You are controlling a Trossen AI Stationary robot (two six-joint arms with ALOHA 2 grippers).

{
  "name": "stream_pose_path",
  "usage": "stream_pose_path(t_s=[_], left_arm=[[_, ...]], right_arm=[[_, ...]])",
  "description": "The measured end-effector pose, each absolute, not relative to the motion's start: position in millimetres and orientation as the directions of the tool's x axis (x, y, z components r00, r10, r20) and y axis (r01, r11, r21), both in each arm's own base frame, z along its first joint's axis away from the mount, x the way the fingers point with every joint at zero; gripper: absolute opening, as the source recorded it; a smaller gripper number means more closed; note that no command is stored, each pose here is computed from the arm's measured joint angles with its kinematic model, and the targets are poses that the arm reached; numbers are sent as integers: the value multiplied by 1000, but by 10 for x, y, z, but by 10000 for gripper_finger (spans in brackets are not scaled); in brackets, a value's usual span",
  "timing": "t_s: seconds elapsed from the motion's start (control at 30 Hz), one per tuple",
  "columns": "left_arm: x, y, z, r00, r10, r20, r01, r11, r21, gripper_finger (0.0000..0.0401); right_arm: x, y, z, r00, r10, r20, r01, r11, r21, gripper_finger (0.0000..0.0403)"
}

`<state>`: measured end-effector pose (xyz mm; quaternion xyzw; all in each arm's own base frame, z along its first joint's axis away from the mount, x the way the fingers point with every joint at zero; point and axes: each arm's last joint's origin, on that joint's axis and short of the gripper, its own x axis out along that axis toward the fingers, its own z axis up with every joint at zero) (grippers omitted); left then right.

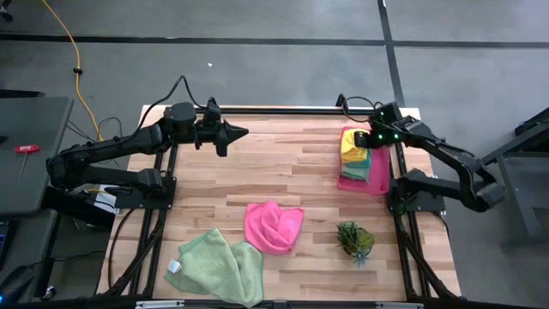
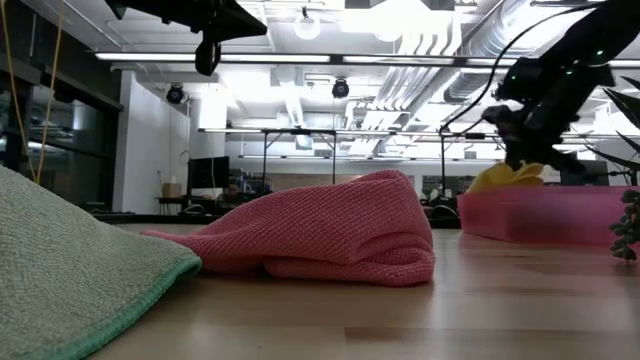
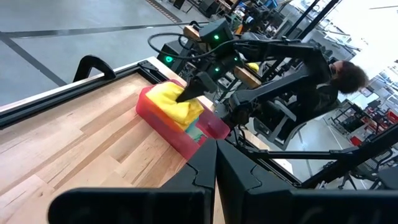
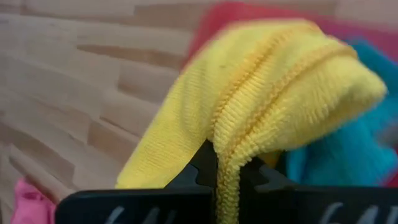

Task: Fold microfiber towels
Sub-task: Put the folded yellow microfiber cloth into the red bin

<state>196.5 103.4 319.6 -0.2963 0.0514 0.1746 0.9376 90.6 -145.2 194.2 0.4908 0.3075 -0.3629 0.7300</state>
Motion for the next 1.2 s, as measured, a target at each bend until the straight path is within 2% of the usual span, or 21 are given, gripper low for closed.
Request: stream_pose_path(t_s=[0.07,0.3,0.47,0.77,0.87,0.97,1.1,1.2], left_arm=[[1965,1034,3196,934,297,-200,-358,763,-538,0],[1964,1034,3192,933,297,-204,-360,759,-543,0],[1964,1034,3192,933,297,-204,-360,758,-544,0],[1964,1034,3193,933,297,-203,-360,759,-543,0],[1964,1034,3192,933,297,-204,-360,759,-543,0],[1964,1034,3193,933,297,-203,-360,759,-543,0],[1964,1034,3194,933,297,-203,-359,759,-543,0],[1964,1033,3193,933,296,-203,-359,759,-543,0]], right_arm=[[949,-1530,1938,553,-237,-799,828,263,495,0],[975,-1606,1709,450,-147,-881,879,245,409,0],[938,-1588,1649,349,-131,-928,925,208,318,0],[922,-1562,1701,354,-156,-922,935,94,343,0],[923,-1562,1700,359,-154,-921,933,89,348,5],[927,-1560,1702,373,-145,-916,928,69,367,35],[933,-1577,1827,353,-127,-927,934,107,341,104],[920,-1616,2059,246,-155,-957,964,138,226,148]])
